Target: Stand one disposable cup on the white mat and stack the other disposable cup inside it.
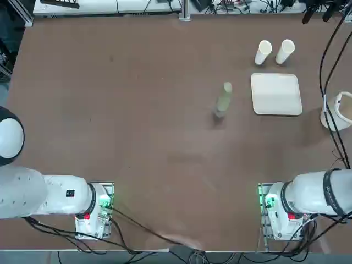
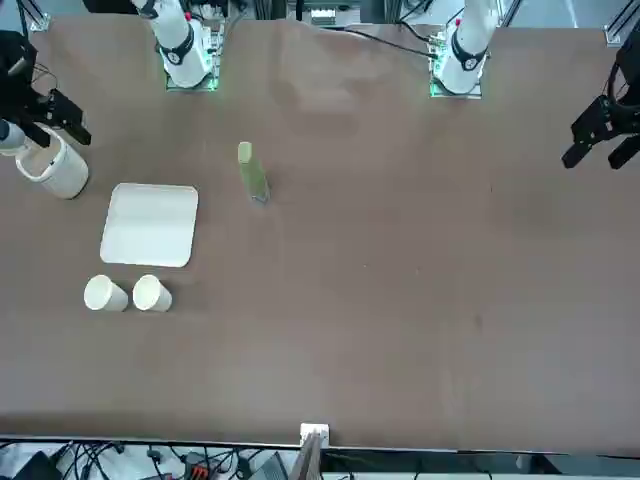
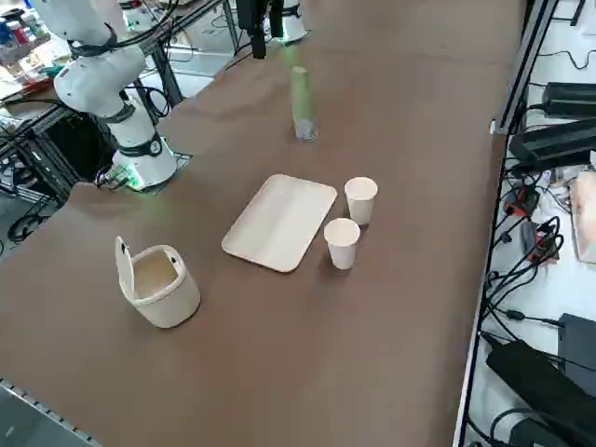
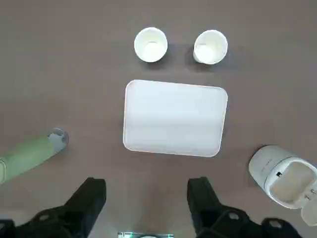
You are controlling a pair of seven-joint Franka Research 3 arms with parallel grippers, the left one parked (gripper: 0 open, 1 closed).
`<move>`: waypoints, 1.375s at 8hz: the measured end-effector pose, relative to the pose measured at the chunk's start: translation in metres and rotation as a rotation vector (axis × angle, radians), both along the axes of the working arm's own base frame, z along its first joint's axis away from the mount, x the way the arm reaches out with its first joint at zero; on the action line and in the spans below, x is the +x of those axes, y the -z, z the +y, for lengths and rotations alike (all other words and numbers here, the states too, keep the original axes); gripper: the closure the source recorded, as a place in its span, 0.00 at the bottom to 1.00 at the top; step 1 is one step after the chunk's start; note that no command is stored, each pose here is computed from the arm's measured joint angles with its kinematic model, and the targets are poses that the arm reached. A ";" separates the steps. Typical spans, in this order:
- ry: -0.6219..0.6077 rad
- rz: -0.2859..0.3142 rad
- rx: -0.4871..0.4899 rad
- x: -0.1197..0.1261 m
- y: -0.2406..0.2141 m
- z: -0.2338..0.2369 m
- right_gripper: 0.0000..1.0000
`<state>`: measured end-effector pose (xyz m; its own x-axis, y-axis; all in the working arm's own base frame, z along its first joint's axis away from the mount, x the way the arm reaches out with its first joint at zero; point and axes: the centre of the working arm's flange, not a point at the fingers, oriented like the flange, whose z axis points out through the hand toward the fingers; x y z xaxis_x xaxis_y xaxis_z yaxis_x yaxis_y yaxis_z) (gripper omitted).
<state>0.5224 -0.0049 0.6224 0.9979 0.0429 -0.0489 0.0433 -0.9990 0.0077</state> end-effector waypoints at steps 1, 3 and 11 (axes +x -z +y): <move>0.001 -0.001 0.000 0.000 0.000 0.000 0.00; 0.010 -0.003 0.002 0.005 0.005 0.000 0.00; -0.030 -0.088 0.002 0.139 0.202 0.022 0.00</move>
<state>0.6617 0.0174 0.4201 0.9966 0.0728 0.0394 0.0724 -0.9973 0.0107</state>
